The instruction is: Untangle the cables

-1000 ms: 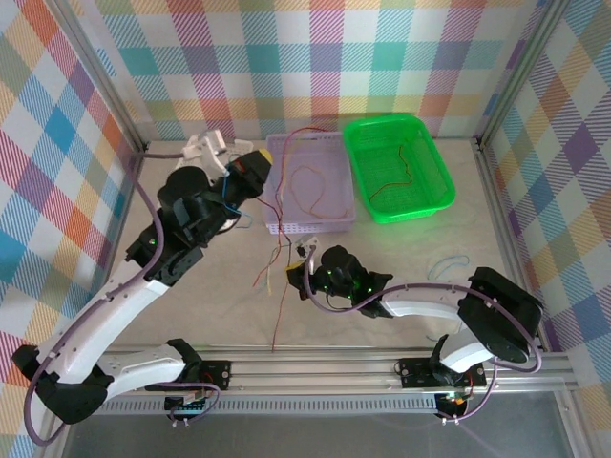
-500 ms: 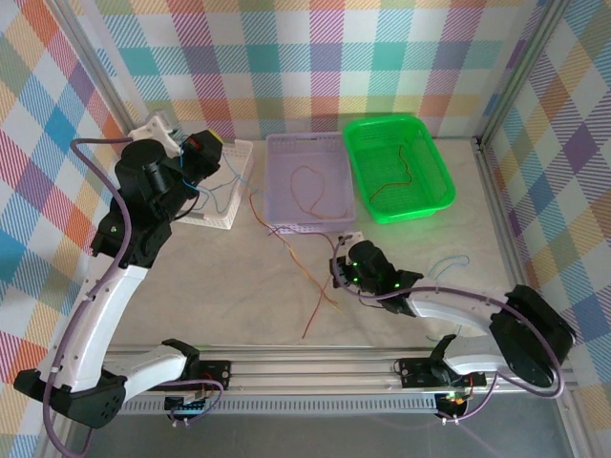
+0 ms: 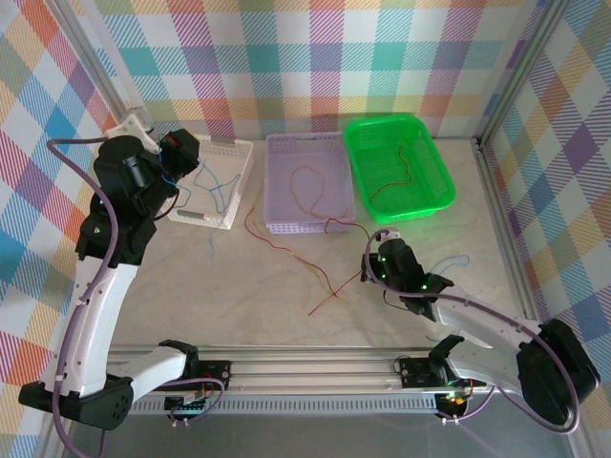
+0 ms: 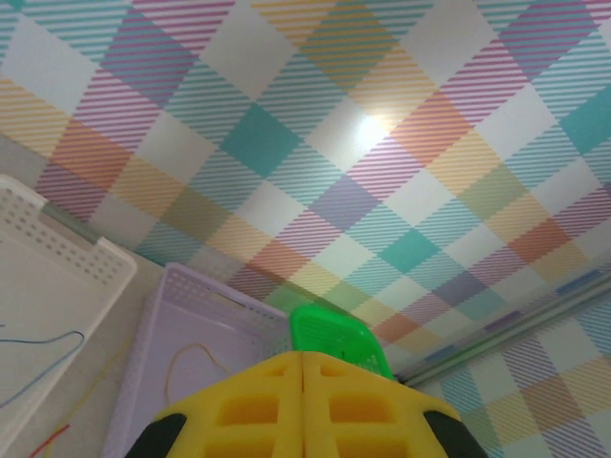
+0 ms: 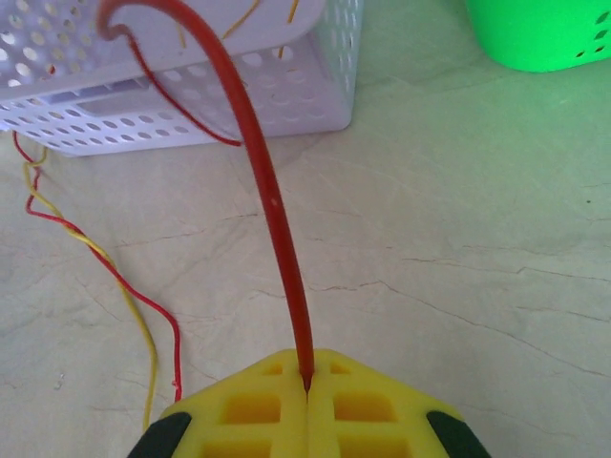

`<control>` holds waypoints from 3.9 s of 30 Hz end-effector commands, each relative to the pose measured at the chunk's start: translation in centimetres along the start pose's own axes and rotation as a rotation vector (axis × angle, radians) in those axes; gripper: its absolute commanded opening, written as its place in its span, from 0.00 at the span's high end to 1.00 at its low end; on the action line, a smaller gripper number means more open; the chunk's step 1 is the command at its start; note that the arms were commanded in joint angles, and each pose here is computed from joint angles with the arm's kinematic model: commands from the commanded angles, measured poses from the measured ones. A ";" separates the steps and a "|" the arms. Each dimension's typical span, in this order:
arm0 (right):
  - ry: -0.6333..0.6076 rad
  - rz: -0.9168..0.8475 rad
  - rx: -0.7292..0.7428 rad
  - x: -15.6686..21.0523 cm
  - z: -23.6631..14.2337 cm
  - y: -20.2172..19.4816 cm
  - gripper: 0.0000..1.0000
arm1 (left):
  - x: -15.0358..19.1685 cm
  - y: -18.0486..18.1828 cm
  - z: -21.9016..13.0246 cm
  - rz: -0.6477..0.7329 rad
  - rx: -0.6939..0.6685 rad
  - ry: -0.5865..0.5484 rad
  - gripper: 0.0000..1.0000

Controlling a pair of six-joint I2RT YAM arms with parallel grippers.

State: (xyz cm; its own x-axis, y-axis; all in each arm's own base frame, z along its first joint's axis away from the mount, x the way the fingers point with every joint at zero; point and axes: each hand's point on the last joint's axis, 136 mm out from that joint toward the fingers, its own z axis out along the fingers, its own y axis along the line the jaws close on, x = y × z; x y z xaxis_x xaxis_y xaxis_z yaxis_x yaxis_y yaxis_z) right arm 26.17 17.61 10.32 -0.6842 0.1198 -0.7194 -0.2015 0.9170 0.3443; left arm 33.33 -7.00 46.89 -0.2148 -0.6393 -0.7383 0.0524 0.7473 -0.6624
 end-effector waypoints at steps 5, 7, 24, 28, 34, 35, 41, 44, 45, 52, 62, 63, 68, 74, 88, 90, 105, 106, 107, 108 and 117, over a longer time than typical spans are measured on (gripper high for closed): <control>-0.126 -0.077 -0.229 -2.5 -3.4 3.8 1.00 | -1.7 3.3 1.1 0.043 -0.094 -0.058 1.00; -0.140 -0.099 -0.259 -3.1 -4.4 4.5 1.00 | -1.9 4.3 2.1 0.032 -0.116 -0.058 1.00; -0.289 -0.171 -0.428 -9.3 -13.0 8.9 1.00 | -5.9 7.0 9.0 -0.008 -0.167 -0.085 1.00; -0.308 -0.190 -0.457 -10.4 -14.5 9.7 1.00 | -7.9 7.4 9.7 0.002 -0.183 -0.117 1.00; -0.320 -0.205 -0.506 -11.0 -15.6 10.8 1.00 | -8.3 7.8 11.8 0.011 -0.187 -0.115 1.00; -0.317 -0.207 -0.514 -11.1 -15.8 11.0 1.00 | -8.4 7.9 12.2 0.016 -0.185 -0.116 1.00; -0.317 -0.226 -0.559 -11.3 -16.7 11.9 1.00 | -8.2 9.8 15.1 0.038 -0.221 -0.097 1.00; -0.320 -0.238 -0.575 -11.5 -17.2 12.2 1.00 | -7.9 10.9 16.5 0.041 -0.235 -0.087 1.00; -0.323 -0.240 -0.577 -11.6 -17.4 12.3 1.00 | -7.8 11.3 16.9 0.039 -0.242 -0.082 1.00; -0.336 -0.259 -0.589 -12.1 -18.0 12.7 1.00 | -9.7 9.8 17.2 0.005 -0.182 -0.105 1.00; -0.322 -0.267 -0.601 -12.7 -17.1 13.6 1.00 | -13.2 5.2 14.3 -0.010 -0.068 -0.196 1.00; -0.323 -0.271 -0.603 -12.8 -17.0 13.7 1.00 | -13.4 5.1 14.3 -0.006 -0.067 -0.203 1.00; -0.318 -0.278 -0.610 -12.9 -16.7 14.0 1.00 | -12.9 6.5 16.1 0.004 -0.101 -0.188 1.00; -0.317 -0.290 -0.609 -12.9 -16.6 14.1 1.00 | -9.8 10.1 19.8 -0.007 -0.157 -0.111 1.00; -0.383 -0.319 -0.622 -14.7 -18.1 14.9 1.00 | 3.1 20.1 24.4 0.021 -0.364 0.085 1.00; -0.387 -0.325 -0.622 -15.0 -18.3 15.0 1.00 | 5.1 21.7 25.0 0.018 -0.394 0.121 1.00; -0.462 -0.300 -0.528 -17.2 -19.6 13.9 1.00 | 14.1 28.6 26.4 -0.015 -0.532 0.311 1.00; -0.465 -0.301 -0.527 -17.2 -19.7 13.9 1.00 | 14.4 28.9 26.4 -0.019 -0.535 0.316 1.00; -0.468 -0.302 -0.525 -17.3 -19.7 13.9 1.00 | 14.9 29.2 26.4 -0.024 -0.539 0.325 1.00; -0.473 -0.302 -0.522 -17.4 -19.8 13.8 1.00 | 15.1 29.4 26.4 -0.025 -0.544 0.332 1.00; -0.470 -0.303 -0.526 -17.3 -19.9 13.8 1.00 | 17.1 30.8 26.5 -0.028 -0.566 0.380 1.00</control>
State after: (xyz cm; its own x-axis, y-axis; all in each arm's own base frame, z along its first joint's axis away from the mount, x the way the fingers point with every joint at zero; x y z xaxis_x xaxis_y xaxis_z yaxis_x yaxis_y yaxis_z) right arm 21.65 21.00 37.93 -0.2402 0.1298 -0.9620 -0.7125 0.6494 0.2656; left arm 57.39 0.77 11.85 -0.5185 -0.6350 -0.5726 -0.4512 0.7721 -0.4476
